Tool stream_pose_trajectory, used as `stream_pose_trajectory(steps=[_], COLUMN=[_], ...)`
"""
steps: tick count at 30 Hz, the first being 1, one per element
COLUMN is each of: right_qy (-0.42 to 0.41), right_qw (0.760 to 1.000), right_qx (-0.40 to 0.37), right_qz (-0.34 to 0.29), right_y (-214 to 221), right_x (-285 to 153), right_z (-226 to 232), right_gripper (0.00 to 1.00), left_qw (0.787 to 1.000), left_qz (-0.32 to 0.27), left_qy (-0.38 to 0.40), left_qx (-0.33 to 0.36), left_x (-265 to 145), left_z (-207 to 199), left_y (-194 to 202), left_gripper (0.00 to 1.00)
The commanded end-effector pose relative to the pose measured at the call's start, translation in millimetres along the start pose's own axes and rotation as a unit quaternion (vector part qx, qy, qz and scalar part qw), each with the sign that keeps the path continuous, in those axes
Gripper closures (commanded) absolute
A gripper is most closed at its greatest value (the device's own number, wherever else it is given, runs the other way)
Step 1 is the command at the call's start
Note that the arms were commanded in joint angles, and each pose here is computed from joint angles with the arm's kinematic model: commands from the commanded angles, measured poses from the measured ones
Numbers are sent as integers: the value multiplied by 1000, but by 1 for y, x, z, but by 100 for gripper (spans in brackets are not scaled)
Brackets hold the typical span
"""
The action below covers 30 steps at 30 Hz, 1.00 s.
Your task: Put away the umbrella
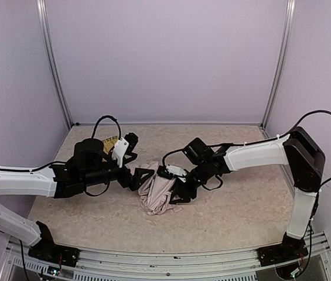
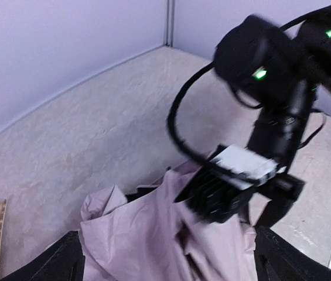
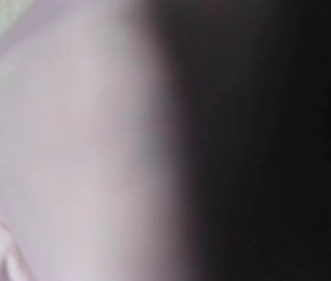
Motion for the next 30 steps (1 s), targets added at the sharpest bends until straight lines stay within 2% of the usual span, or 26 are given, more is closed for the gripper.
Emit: stream_pose_trajectory(steps=[1, 4, 7, 9, 12, 15, 18, 21, 24, 27, 30], right_qy=[-25, -39, -46, -42, -38, -57, -57, -46, -32, -5, 22], right_qw=[998, 998, 998, 998, 998, 997, 996, 992, 991, 988, 985], right_qx=[44, 40, 38, 40, 38, 17, -19, -57, -67, -58, -55], right_qz=[25, 8, -10, -17, -26, -44, -72, -100, -115, -144, -160], right_y=[9, 2, -2, -4, -8, -17, -27, -31, -30, -39, -64], right_x=[-5, -8, -12, -13, -12, -20, -43, -72, -92, -103, -102], right_z=[8, 13, 18, 17, 15, 25, 38, 52, 52, 33, 9], right_gripper=[46, 46, 45, 45, 46, 45, 42, 37, 29, 15, 10], left_qw=[993, 989, 987, 986, 986, 983, 969, 955, 952, 953, 952], left_qz=[103, 129, 122, 104, 95, 131, 182, 205, 205, 204, 202], left_qy=[-8, -5, 41, 82, 88, 63, 71, 101, 124, 133, 143], left_qx=[-62, -74, -98, -106, -106, -108, -149, -188, -187, -182, -181], left_x=[32, 53, 66, 69, 74, 87, 103, 116, 122, 125, 127], left_z=[7, 7, 0, -10, -13, -1, 12, 11, 1, -2, -4], left_y=[64, 78, 82, 75, 73, 99, 144, 173, 177, 178, 179], left_gripper=[2, 8, 19, 20, 17, 27, 36, 41, 41, 41, 41])
Point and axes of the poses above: each gripper's point midway between its finger pads, its own x axis out along the fingers, its own z axis along the line the jaws close on, y = z × x, the point moved 2 cm from there along -x, back along the fingers, and after that the axes turned 15 degrees about x, right-handed, at the moved point
